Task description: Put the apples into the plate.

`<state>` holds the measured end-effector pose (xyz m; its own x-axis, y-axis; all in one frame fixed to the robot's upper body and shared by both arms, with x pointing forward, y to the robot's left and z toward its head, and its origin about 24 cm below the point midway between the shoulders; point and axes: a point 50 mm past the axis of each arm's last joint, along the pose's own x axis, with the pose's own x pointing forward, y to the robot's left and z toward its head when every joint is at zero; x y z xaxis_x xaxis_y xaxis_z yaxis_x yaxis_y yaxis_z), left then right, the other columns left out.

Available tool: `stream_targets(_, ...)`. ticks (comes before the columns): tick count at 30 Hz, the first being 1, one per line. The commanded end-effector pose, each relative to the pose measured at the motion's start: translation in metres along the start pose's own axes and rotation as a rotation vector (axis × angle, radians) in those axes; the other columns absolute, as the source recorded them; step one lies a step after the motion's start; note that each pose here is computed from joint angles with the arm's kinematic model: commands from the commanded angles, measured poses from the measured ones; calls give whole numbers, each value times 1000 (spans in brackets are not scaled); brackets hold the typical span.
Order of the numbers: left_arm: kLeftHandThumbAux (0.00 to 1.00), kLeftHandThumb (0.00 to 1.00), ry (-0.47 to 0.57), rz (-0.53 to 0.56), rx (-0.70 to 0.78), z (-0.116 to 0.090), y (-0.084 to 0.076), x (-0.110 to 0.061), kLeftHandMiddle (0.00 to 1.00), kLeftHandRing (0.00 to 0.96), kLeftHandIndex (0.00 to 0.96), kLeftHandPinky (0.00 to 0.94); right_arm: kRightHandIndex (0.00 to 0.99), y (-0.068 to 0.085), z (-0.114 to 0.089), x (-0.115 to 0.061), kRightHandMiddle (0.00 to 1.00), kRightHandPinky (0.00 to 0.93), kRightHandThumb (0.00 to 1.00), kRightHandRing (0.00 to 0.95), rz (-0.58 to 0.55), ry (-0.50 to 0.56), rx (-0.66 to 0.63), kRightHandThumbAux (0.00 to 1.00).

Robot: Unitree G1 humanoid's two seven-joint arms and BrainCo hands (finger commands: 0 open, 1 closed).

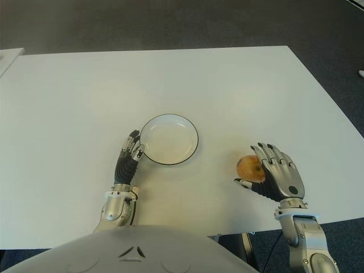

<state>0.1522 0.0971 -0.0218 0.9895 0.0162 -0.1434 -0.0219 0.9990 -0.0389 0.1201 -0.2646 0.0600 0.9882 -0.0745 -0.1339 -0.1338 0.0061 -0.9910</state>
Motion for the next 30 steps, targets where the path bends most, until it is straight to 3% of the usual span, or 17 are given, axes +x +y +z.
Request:
stream_targets(1,436,0,159,7,-25,-22,-2,-9,0,0,0,0,25,8,1,-1,61,10,353,22,6,23,6,375)
stream_targets(16,459,0,173,18,-25,-22,4,-9,0,0,0,0,10,15,3,-2,57,14,323,29,-9,38,7,409)
stream_targets(30,478,0,144,29,-38,-18,7,-9,0,0,0,0,34,17,2,0,75,13,354,41,-24,67,29,407)
